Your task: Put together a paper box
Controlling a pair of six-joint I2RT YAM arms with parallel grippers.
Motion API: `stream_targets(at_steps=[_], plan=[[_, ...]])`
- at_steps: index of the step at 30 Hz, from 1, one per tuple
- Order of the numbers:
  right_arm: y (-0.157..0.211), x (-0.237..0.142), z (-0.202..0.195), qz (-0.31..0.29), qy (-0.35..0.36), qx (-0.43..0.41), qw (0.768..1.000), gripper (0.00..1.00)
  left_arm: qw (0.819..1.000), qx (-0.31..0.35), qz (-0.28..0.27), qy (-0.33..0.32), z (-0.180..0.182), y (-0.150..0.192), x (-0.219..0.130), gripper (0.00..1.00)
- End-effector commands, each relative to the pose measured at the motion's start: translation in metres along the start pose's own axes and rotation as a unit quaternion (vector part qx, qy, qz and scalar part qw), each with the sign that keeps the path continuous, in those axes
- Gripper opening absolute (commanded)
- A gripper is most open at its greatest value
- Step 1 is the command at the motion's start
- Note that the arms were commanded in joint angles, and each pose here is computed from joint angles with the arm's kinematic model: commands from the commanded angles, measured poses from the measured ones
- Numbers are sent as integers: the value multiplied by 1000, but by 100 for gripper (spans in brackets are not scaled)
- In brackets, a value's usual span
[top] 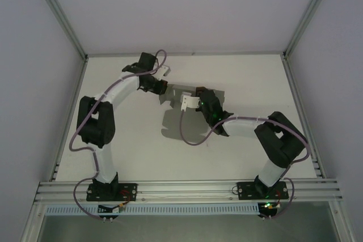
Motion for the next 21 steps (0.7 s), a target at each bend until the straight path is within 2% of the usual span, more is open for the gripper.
stream_targets(at_steps=[1,3,6,10,15,21], plan=[[-9,2,-11,-19,60,48,997,0,989,-113,-57,-75,-6,-5,-14,0],[-8,7,-10,-12,76,51,996,0,984,-146,-59,-88,-16,2,-13,0],[-8,15,-8,-5,97,50,994,0,982,-139,-53,-119,-38,10,-8,0],[-9,19,-6,-6,117,53,992,0,984,-139,-46,-102,-60,18,-4,0],[-6,15,-3,-12,114,53,992,0,985,-142,-36,-93,-67,32,1,0],[3,10,14,-25,98,20,995,0,984,-131,-46,-109,-62,38,-13,26]])
Point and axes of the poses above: each hand's point on the last joint's axis, 136 mm out from that joint toward the fingers, its own x axis out along the fingers, its own z axis along the line the jaws close on, y = z × x, the point moved 7 cm from there along -x, back along the fingers, and after that the axes turned 2 degrees about x, right-handed, at the moved point
